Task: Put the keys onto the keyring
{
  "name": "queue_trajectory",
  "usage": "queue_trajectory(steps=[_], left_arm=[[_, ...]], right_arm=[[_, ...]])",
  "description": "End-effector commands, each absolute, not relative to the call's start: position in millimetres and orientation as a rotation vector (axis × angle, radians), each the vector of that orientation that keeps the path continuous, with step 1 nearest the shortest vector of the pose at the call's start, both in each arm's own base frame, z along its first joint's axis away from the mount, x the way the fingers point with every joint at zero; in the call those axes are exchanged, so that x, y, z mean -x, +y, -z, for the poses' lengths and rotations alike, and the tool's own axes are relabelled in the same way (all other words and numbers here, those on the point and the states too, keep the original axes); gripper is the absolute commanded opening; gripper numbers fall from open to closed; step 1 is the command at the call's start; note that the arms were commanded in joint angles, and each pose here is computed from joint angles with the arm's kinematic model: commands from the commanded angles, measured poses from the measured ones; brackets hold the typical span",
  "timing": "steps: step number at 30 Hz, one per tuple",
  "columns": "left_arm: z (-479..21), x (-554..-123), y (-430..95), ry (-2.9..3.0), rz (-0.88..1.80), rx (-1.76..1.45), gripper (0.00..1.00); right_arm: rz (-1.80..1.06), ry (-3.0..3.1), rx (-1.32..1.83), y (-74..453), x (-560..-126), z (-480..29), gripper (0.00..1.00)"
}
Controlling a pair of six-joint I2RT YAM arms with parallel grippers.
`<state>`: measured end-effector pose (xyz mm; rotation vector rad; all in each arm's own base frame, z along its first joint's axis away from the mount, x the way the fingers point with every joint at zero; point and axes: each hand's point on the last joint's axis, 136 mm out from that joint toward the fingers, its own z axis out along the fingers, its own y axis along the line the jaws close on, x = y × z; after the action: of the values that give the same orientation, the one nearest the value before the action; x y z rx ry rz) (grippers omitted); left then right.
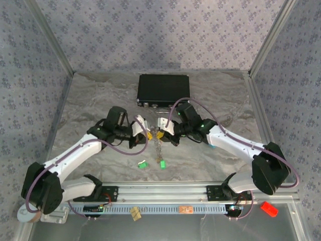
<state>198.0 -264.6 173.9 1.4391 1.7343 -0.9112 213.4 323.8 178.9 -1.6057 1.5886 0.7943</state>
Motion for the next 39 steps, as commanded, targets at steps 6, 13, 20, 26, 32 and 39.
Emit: queue_trajectory(steps=[6, 13, 20, 26, 32, 39], left_arm=[[-175, -181, -276, 1.672, 1.039, -1.516, 0.07], [-171, -193, -274, 1.7, 0.946, -1.483, 0.16], [-164, -204, -268, 1.753, 0.851, -1.463, 0.17], [-170, -198, -273, 1.709, 0.914, -1.468, 0.19], [-178, -185, -278, 1.632, 1.008, -1.502, 0.18], [-173, -184, -277, 1.646, 0.999, -1.519, 0.0]], right_arm=[[-0.812, 1.491, 1.621, 329, -204, -195, 0.0], [-0.837, 1.477, 1.638, 332, -199, -196, 0.0], [-0.767, 1.516, 1.639, 329, -206, -189, 0.0], [-0.787, 1.509, 1.66, 333, -203, -188, 0.0], [-0.81, 1.48, 1.658, 342, -201, -192, 0.0], [-0.837, 1.465, 1.648, 346, -200, -196, 0.0]])
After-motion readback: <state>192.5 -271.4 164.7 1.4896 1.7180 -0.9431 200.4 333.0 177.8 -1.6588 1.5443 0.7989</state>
